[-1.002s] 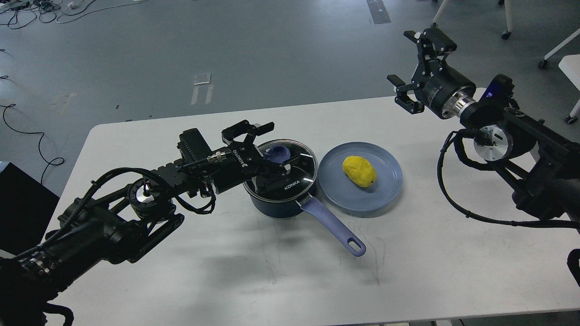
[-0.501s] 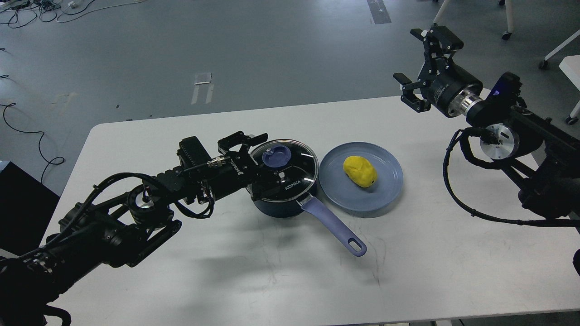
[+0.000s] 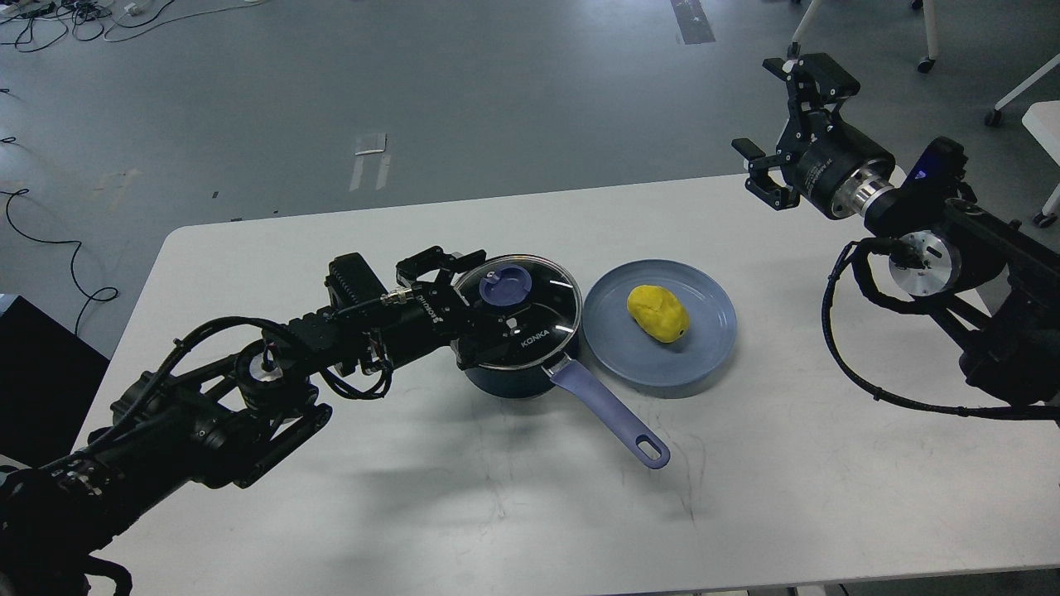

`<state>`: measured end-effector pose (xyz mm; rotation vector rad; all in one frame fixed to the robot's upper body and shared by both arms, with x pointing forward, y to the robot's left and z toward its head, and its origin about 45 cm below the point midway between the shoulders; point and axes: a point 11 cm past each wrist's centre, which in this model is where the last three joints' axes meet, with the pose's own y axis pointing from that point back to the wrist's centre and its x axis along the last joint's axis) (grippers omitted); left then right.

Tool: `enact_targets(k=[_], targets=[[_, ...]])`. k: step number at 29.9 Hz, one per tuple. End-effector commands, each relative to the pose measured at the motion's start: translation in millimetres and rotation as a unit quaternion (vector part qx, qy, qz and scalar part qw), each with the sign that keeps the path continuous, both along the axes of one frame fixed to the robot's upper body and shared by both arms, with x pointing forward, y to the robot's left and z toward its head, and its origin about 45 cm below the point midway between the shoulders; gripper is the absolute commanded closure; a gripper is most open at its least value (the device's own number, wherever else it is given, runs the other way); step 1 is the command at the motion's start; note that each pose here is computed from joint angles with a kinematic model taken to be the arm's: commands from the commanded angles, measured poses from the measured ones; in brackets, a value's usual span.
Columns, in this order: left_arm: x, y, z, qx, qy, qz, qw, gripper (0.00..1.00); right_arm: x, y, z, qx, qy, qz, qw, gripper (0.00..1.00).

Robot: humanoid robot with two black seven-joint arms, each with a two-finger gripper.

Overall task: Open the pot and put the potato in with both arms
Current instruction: 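Close the left gripper on the glass lid's blue knob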

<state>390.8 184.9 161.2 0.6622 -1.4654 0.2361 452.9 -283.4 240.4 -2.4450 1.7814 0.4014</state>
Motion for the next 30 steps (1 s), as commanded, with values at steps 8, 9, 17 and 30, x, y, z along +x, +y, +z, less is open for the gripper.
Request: enact_targets(k=[8, 9, 17, 30], targets=[[1, 2, -2, -0.003, 0.020, 0.011, 1.000, 0.02, -2, -10, -2, -0.007, 0.002, -0.007, 1.000, 0.00], [1, 2, -2, -0.003, 0.020, 0.011, 1.000, 0.03, -2, -10, -2, -0.007, 0.001, -0.008, 1.000, 0.00], [-4, -4, -8, 0.003, 0.024, 0.000, 1.000, 0.18, -3, -12, -6, -0.009, 0.006, -0.009, 1.000, 0.00], [-7, -6, -11, 0.007, 0.025, -0.007, 1.000, 0.55, -5, -14, -10, -0.010, 0.010, -0.012, 1.000, 0.00]])
